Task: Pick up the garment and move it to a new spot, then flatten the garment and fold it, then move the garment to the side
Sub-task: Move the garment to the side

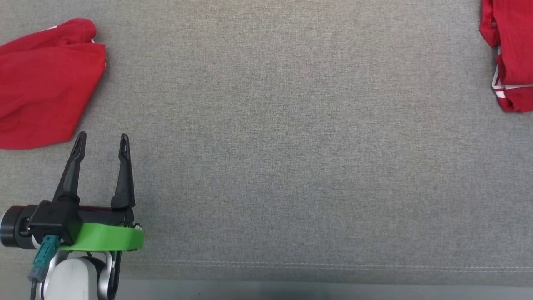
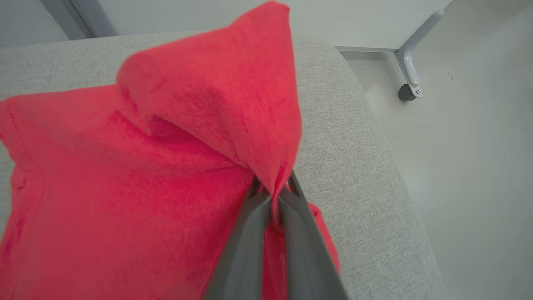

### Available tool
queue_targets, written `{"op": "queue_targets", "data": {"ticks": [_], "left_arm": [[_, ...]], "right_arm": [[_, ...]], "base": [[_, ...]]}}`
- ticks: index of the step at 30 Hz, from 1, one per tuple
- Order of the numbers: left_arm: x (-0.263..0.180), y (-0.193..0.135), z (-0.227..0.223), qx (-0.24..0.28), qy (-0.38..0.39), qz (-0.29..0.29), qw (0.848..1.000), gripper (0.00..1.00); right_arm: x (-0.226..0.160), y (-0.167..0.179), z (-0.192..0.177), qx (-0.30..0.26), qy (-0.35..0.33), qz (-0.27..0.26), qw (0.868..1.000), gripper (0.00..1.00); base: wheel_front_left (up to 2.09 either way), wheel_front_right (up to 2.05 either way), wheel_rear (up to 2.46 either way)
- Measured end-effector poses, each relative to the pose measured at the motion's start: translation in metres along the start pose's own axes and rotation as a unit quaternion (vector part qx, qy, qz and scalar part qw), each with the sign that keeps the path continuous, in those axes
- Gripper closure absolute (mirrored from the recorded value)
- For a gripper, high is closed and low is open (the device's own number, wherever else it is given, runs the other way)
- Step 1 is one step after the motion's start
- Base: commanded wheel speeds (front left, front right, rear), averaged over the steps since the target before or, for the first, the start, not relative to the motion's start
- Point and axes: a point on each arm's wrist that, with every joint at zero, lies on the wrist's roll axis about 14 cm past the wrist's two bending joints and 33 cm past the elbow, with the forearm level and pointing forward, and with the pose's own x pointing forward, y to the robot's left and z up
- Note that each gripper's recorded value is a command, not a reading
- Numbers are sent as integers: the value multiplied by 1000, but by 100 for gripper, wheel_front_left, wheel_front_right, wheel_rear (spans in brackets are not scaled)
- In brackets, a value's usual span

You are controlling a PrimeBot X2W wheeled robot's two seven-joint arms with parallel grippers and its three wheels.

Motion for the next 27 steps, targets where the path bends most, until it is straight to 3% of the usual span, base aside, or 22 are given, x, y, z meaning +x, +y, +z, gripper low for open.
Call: {"op": "queue_targets", "data": {"ticks": [7, 9, 10, 19, 27], "left_arm": [[0, 1, 1, 1, -2, 1, 1000, 0], [0, 1, 1, 1, -2, 2, 1000, 0], [0, 2, 1, 2, -2, 3, 1000, 0], [0, 3, 1, 2, -2, 5, 1000, 0], [-1, 2, 14, -5, -20, 9, 1000, 0]], "right_arm": [[-1, -5, -2, -5, 4, -7, 1000, 100], [0, -6, -2, -7, 1, -8, 1000, 16], [0, -6, -1, -10, -2, -10, 1000, 0], [-1, -7, 15, -32, -47, -13, 998, 0], [-17, 32, 45, 5, -157, 45, 987, 0]], "base": [[0, 0, 0], [0, 0, 0], [0, 0, 0], [0, 0, 0], [0, 0, 0]]}}
